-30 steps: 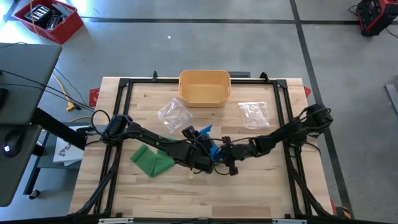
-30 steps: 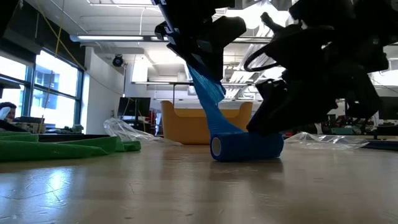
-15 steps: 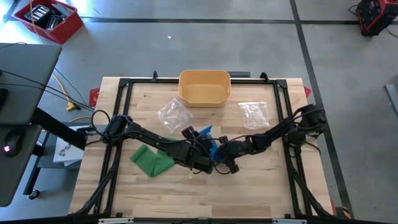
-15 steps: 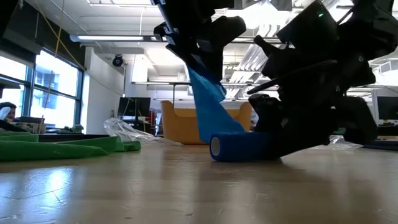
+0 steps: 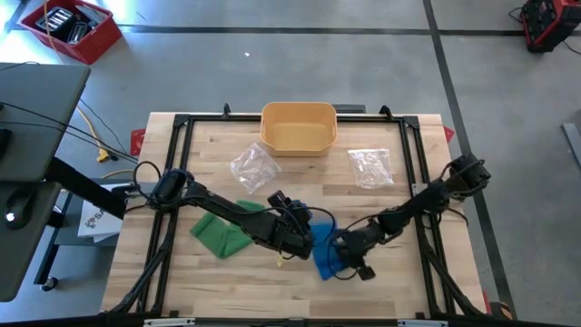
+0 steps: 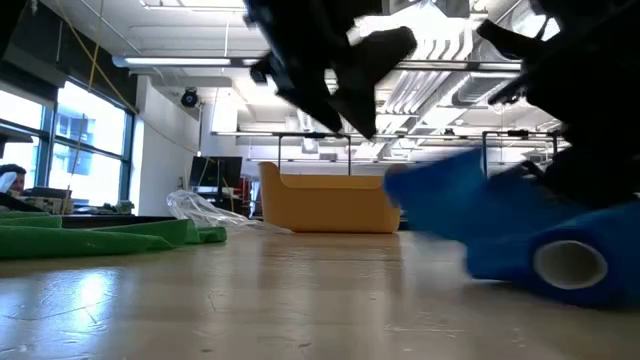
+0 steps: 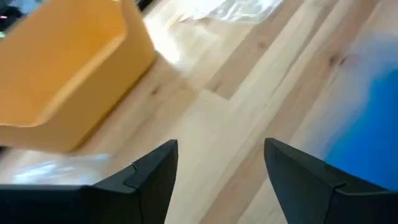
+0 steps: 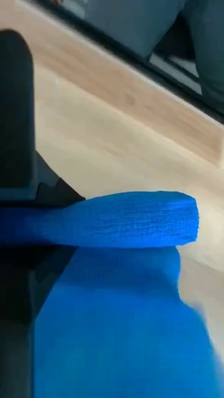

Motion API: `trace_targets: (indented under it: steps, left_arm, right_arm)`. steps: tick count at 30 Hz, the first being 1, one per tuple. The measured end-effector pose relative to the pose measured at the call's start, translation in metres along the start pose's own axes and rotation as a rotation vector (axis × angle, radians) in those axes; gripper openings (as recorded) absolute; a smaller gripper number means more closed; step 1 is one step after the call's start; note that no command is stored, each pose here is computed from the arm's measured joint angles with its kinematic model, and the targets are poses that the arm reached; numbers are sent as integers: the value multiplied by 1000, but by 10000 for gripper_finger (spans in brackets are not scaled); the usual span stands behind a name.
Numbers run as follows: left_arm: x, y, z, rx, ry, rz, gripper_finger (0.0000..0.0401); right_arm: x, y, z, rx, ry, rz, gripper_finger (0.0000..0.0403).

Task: Roll bandage
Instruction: Roll the blue bandage

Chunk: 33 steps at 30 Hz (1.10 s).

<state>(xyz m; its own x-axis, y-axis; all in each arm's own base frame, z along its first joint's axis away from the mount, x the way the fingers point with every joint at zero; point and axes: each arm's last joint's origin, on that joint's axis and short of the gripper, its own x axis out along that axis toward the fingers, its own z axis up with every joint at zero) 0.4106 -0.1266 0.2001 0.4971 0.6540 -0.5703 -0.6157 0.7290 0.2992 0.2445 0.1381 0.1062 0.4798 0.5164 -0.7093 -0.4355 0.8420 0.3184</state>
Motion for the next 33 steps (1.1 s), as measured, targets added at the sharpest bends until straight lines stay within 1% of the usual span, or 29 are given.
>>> trace_targets:
  steps: [3, 7, 10, 12, 15, 17, 22, 25, 28, 30, 33]
  left_arm:
    - [17, -2, -18, -42, -1, -29, 236]
    - [35, 6, -40, -116, 84, -25, 247]
    - [40, 10, -50, -137, 149, -23, 255]
    - [37, 8, -51, -125, 143, -30, 256]
    - [21, -6, -51, -79, 85, -103, 257]
    - [6, -18, -52, -73, 35, -166, 256]
    - [-41, -49, -61, -128, -129, -299, 246]
    - [-70, -66, -65, -151, -231, -405, 237]
    - [-93, -80, -71, -143, -328, -480, 226]
    - [-103, -89, -76, -89, -397, -494, 216]
    - [-116, -103, -71, 95, -493, -485, 198]
  right_arm:
    - [3, 9, -4, 19, 18, 11, 46]
    - [4, 17, -6, 36, 16, -11, 35]
    - [4, 18, -6, 32, 13, -20, 37]
    - [4, 18, -5, 31, 9, -18, 42]
    - [2, 19, -3, 30, -3, -1, 43]
    - [-2, 20, 0, 26, -22, 15, 41]
    - [-16, 25, 9, 3, -71, 33, 39]
    - [-22, 23, 14, -8, -93, 27, 40]
    - [-29, 20, 19, 1, -120, 41, 40]
    - [-34, 17, 22, 15, -138, 63, 40]
    - [-45, 15, 30, 28, -182, 96, 40]
